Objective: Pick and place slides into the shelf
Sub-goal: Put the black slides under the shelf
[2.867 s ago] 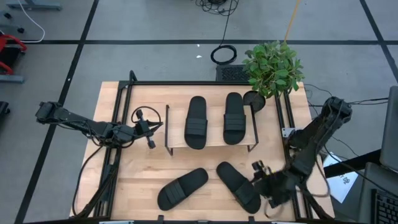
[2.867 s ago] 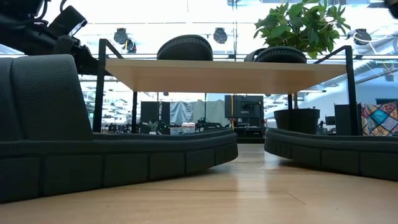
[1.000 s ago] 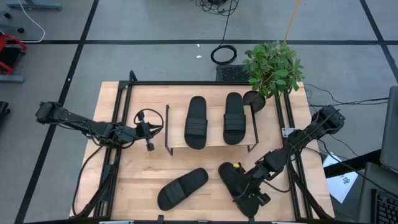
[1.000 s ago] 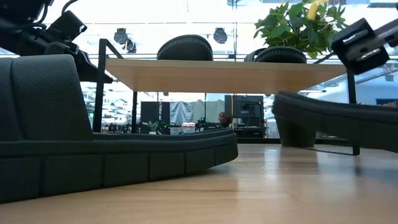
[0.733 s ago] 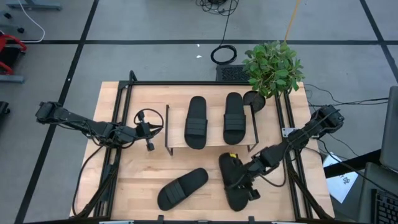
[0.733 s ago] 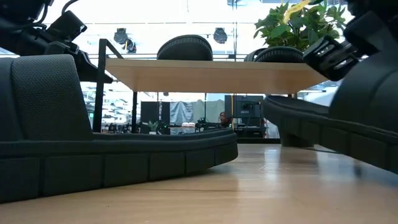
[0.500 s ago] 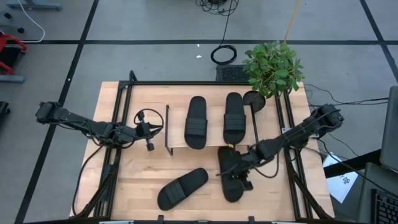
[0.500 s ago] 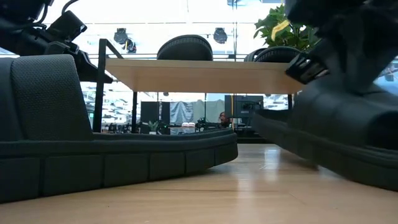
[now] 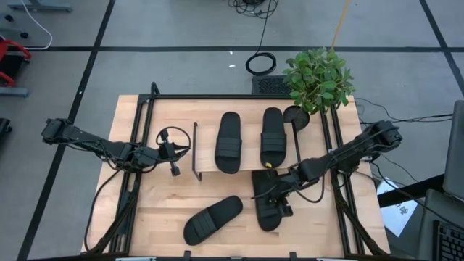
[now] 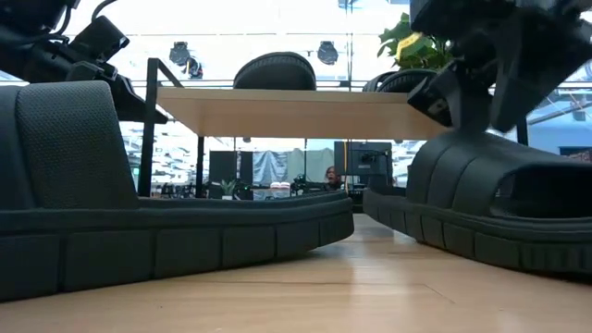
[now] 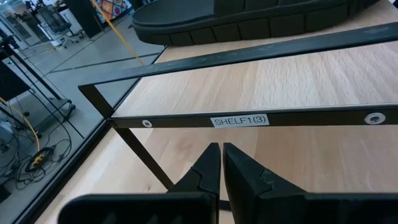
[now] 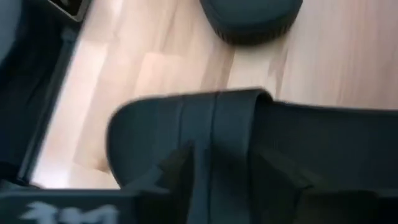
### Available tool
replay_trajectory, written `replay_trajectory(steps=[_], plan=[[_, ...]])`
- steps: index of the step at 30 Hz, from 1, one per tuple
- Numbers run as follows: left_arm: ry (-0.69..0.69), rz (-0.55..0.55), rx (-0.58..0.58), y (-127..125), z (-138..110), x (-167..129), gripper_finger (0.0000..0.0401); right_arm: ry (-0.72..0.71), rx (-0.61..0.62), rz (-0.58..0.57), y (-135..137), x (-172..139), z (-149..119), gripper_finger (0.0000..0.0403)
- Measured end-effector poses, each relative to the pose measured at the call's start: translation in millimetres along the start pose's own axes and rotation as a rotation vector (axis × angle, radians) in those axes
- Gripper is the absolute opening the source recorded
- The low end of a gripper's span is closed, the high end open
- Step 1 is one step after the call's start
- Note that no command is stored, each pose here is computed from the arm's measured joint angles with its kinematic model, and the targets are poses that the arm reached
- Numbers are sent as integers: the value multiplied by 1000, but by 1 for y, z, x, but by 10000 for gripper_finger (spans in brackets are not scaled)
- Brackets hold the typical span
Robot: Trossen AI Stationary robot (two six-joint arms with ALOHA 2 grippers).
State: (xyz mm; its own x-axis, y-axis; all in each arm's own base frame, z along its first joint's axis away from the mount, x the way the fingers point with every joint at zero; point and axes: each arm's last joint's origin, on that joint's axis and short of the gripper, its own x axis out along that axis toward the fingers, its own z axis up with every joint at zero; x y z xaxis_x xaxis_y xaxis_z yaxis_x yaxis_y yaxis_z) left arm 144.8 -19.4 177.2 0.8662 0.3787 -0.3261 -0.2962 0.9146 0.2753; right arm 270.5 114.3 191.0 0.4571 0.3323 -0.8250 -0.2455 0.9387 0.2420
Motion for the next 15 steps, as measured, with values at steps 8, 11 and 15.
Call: replay_trajectory(steps=[8,11,15], plan=[[0,0,0,0,0,0,21,-123,-60,-63,14,-26,4,221],[0,0,0,0,0,0,21,-148,-92,-50,25,-32,2,230],[0,0,0,0,0,0,21,-172,-180,-45,49,-35,-4,225]])
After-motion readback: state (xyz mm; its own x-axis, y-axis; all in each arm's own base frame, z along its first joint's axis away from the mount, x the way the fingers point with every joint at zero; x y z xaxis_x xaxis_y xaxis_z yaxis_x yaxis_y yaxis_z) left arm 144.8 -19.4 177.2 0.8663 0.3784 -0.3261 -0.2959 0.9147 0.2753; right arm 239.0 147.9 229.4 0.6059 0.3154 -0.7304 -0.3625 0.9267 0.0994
